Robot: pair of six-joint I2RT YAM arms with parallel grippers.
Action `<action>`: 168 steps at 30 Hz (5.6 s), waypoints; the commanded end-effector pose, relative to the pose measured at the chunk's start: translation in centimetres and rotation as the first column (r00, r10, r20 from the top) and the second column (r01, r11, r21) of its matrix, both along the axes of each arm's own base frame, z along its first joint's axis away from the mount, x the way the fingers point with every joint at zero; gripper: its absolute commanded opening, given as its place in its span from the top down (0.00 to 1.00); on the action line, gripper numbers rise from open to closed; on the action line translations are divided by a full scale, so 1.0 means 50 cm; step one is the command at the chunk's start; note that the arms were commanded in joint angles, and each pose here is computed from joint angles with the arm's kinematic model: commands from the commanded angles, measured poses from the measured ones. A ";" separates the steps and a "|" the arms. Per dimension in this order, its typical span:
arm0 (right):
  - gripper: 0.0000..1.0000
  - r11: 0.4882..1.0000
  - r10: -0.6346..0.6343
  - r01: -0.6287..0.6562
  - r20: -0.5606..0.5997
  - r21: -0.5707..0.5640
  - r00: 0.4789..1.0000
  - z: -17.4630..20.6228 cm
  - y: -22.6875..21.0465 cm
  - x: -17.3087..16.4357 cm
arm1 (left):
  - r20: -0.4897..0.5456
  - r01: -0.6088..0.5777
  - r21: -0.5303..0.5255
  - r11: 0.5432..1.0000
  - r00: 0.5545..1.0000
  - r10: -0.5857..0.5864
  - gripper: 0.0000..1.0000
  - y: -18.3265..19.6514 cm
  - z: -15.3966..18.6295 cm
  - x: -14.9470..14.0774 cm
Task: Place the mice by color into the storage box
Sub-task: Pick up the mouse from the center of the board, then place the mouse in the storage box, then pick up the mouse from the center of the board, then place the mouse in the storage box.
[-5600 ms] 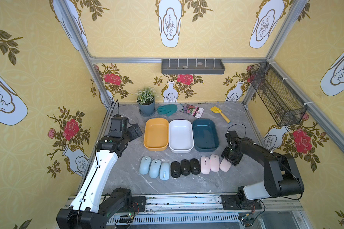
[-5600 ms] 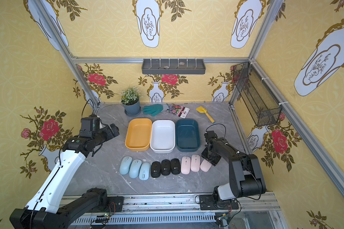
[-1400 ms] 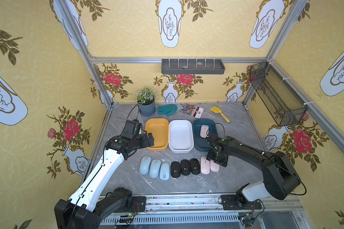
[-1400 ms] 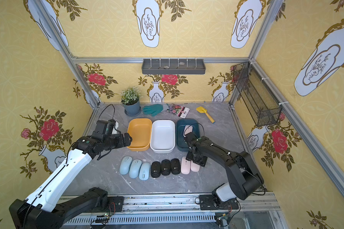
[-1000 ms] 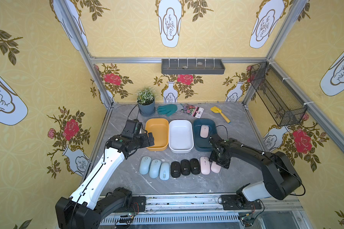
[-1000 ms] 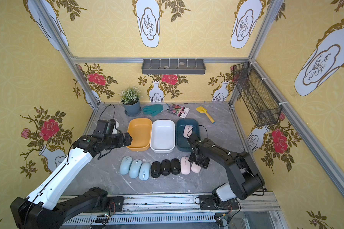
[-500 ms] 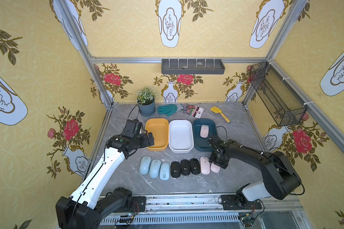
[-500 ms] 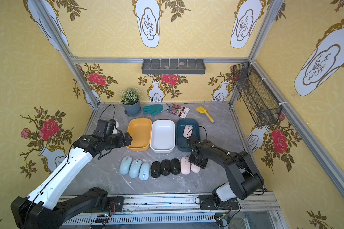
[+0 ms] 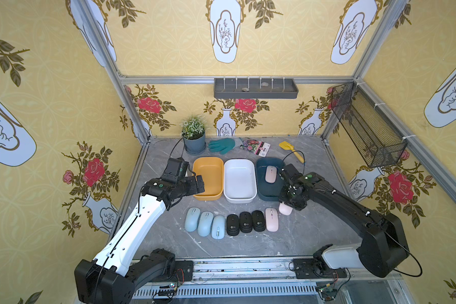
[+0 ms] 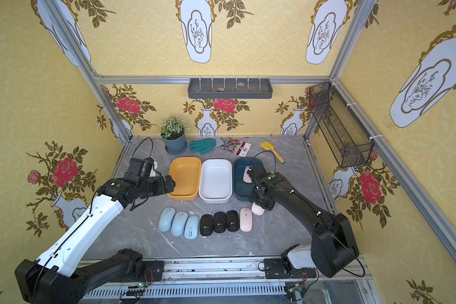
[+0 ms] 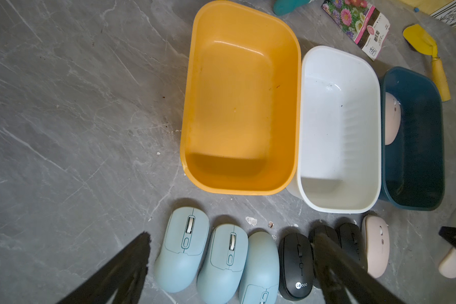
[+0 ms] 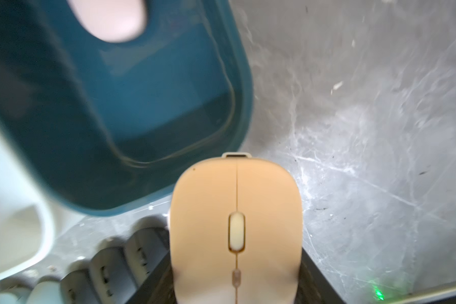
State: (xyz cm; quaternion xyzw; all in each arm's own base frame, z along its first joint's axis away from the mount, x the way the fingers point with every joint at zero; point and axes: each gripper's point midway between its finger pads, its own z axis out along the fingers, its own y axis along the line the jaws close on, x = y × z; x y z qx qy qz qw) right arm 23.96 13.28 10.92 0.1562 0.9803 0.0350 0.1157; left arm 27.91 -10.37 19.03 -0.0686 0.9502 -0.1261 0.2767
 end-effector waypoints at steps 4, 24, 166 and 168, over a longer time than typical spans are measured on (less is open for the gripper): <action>0.51 0.996 0.086 -0.085 0.068 -0.019 0.994 0.066 0.004 0.074 | 0.020 -0.002 -0.007 1.000 1.000 0.003 0.02 -0.001 0.008 0.005; 0.51 0.978 0.202 -0.204 0.062 0.034 0.977 -0.047 0.076 0.275 | 0.067 0.001 -0.031 1.000 0.998 0.001 0.01 -0.007 0.028 0.014; 0.49 0.982 0.188 -0.186 0.064 -0.040 0.980 0.075 0.079 0.060 | 0.091 -0.001 -0.031 1.000 0.996 0.004 0.01 -0.009 0.043 0.024; 0.49 0.979 0.202 -0.198 0.088 -0.054 0.975 0.086 0.071 0.098 | 0.095 -0.003 -0.028 1.000 0.995 0.005 0.01 -0.007 0.047 0.023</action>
